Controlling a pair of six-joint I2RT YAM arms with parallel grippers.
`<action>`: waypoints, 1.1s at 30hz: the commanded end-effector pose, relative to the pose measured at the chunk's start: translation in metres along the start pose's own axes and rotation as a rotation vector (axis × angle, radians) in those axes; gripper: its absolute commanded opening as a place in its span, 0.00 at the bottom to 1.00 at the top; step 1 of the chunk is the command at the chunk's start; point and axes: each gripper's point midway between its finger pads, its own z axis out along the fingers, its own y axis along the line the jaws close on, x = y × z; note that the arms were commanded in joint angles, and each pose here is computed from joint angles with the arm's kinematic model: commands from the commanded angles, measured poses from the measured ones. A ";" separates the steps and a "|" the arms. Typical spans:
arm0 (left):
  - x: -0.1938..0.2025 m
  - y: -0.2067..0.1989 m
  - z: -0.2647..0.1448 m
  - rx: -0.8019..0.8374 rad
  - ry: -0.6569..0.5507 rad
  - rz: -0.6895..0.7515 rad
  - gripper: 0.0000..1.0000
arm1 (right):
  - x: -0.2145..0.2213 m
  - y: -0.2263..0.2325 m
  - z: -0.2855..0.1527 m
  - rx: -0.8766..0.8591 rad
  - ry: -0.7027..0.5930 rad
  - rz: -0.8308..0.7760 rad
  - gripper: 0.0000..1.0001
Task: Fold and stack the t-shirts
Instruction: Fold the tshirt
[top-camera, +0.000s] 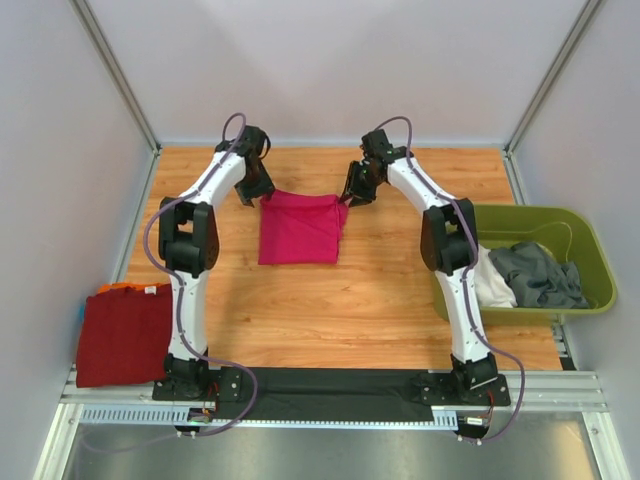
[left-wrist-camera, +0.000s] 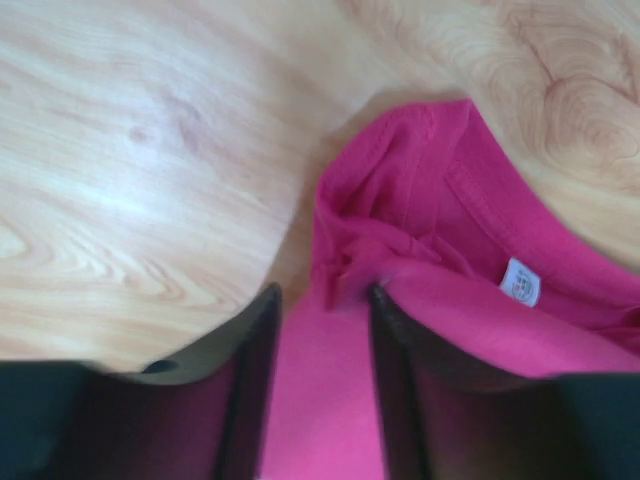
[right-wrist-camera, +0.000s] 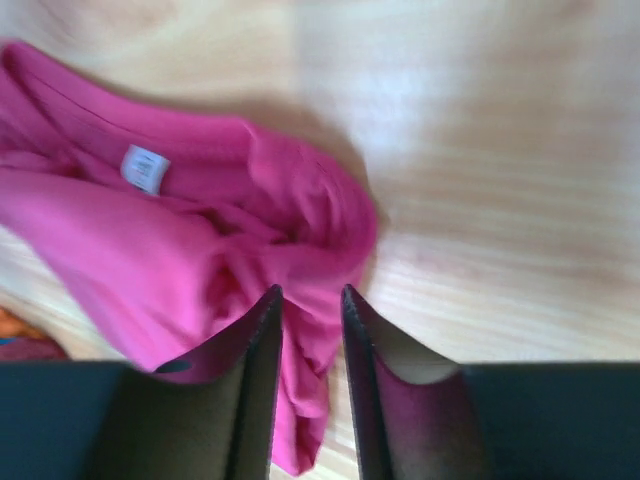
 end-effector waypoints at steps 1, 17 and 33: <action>-0.047 -0.027 -0.023 0.141 -0.123 0.022 0.63 | -0.051 0.046 -0.031 -0.205 -0.167 -0.084 0.40; -0.015 -0.055 -0.118 0.606 -0.200 0.150 0.11 | -0.005 0.114 -0.075 -0.373 -0.181 -0.225 0.04; -0.030 -0.075 0.002 0.496 -0.154 0.129 0.00 | -0.041 0.070 0.007 -0.162 -0.231 -0.224 0.03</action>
